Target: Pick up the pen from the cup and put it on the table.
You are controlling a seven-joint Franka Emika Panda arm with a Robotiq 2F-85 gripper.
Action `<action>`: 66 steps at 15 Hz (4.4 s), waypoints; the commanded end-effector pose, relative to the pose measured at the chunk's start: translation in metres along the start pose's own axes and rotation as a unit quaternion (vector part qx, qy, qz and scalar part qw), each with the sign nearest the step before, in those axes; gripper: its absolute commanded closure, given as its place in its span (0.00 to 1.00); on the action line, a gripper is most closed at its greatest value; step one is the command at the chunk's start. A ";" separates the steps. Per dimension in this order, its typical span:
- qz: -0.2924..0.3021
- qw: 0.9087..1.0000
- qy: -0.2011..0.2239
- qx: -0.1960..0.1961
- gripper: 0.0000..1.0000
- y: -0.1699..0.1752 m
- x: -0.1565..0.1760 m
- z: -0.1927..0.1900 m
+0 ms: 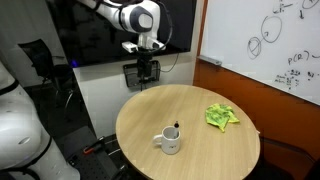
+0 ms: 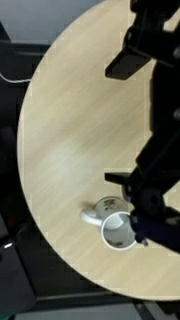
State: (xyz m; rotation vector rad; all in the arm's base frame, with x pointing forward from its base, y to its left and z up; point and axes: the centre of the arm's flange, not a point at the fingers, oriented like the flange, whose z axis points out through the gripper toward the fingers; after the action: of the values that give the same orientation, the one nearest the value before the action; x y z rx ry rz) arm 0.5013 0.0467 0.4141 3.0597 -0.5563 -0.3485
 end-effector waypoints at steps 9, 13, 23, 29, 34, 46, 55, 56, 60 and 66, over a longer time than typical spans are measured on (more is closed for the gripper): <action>0.074 0.947 -0.312 0.033 0.00 0.086 0.097 0.093; 0.062 0.952 -0.298 0.029 0.00 0.089 0.090 0.103; 0.052 0.941 -0.329 0.060 0.00 0.157 0.160 0.126; -0.010 0.922 -0.385 0.043 0.00 0.182 0.205 0.145; 0.001 0.911 -0.411 0.011 0.00 0.182 0.246 0.174; -0.007 0.894 -0.449 -0.001 0.09 0.190 0.279 0.211; -0.013 0.901 -0.433 0.004 0.62 0.189 0.287 0.217; -0.013 0.902 -0.432 0.004 0.69 0.189 0.287 0.214; -0.010 0.902 -0.432 0.011 0.98 0.189 0.284 0.209; -0.001 0.899 -0.438 0.030 0.93 0.183 0.251 0.177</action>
State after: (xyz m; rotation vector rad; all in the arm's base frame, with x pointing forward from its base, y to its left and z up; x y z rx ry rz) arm 0.6240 -0.2136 0.1669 2.7938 -0.5199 -1.7253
